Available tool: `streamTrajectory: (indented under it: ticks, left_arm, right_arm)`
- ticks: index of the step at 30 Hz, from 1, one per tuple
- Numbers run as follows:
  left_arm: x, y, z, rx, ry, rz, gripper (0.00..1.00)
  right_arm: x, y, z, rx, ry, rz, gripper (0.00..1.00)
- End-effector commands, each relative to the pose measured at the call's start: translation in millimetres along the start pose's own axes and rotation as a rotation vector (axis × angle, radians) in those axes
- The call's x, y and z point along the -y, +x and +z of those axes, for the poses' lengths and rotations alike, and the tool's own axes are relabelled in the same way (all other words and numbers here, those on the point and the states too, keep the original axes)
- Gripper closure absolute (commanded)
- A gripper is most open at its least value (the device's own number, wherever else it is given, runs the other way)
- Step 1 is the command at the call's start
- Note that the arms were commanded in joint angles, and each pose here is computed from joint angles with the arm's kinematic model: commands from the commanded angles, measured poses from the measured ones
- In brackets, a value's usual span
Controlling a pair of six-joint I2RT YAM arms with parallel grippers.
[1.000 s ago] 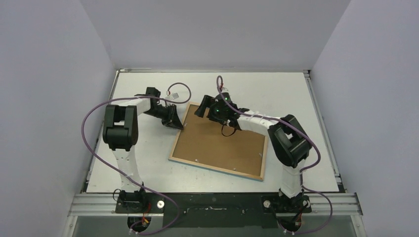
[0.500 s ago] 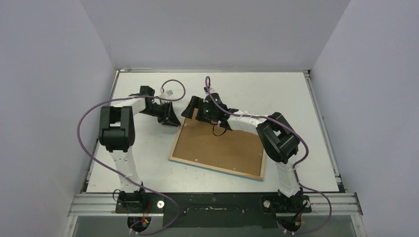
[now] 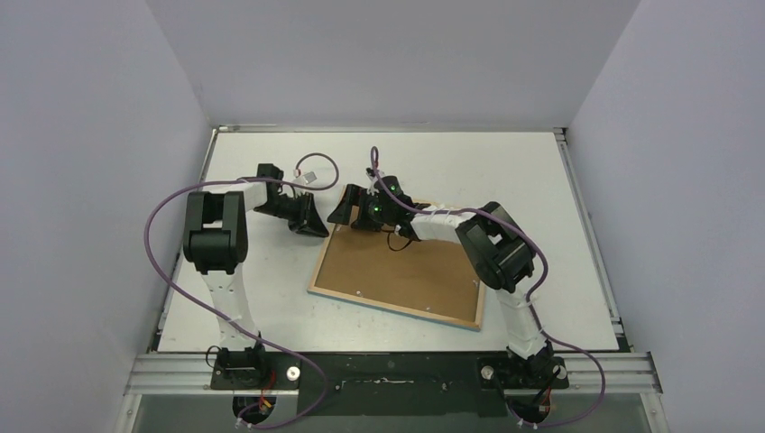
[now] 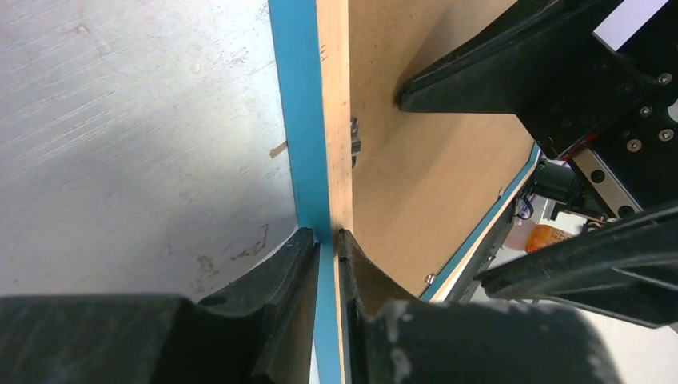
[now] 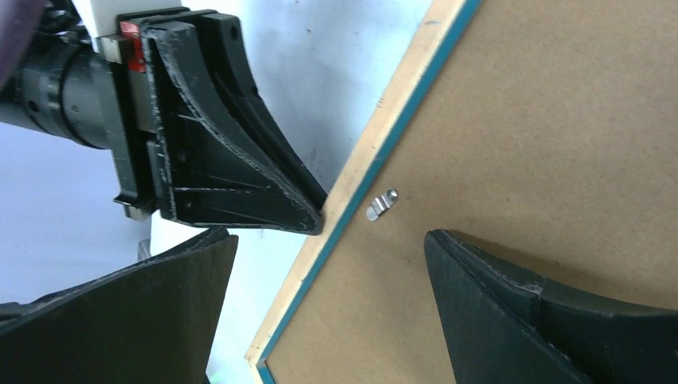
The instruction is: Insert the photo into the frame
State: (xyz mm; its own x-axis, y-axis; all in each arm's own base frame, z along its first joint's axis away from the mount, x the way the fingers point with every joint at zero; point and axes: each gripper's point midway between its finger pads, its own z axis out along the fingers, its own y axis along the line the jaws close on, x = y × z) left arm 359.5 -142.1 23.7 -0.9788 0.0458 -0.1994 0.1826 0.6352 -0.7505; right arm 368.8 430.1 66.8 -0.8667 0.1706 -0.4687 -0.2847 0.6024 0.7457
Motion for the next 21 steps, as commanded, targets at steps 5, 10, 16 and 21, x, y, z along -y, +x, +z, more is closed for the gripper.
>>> streamTrajectory:
  ticks: [5,10,16,21]
  left_arm:
    - [-7,-1,7,-0.001,-0.001,0.025,0.93]
    - [-9,3,10,-0.011,-0.001,0.015,0.95]
    - [-7,3,10,-0.011,0.003,0.018,0.97]
    - [-6,5,11,-0.017,0.008,0.019,0.98]
  right_arm:
    - [-30,-5,8,0.002,-0.127,-0.044,0.07]
    - [-28,3,16,-0.028,-0.135,-0.036,0.07]
    - [-26,5,22,-0.031,-0.130,-0.033,0.08]
    - [-25,5,25,-0.031,-0.128,-0.024,0.08]
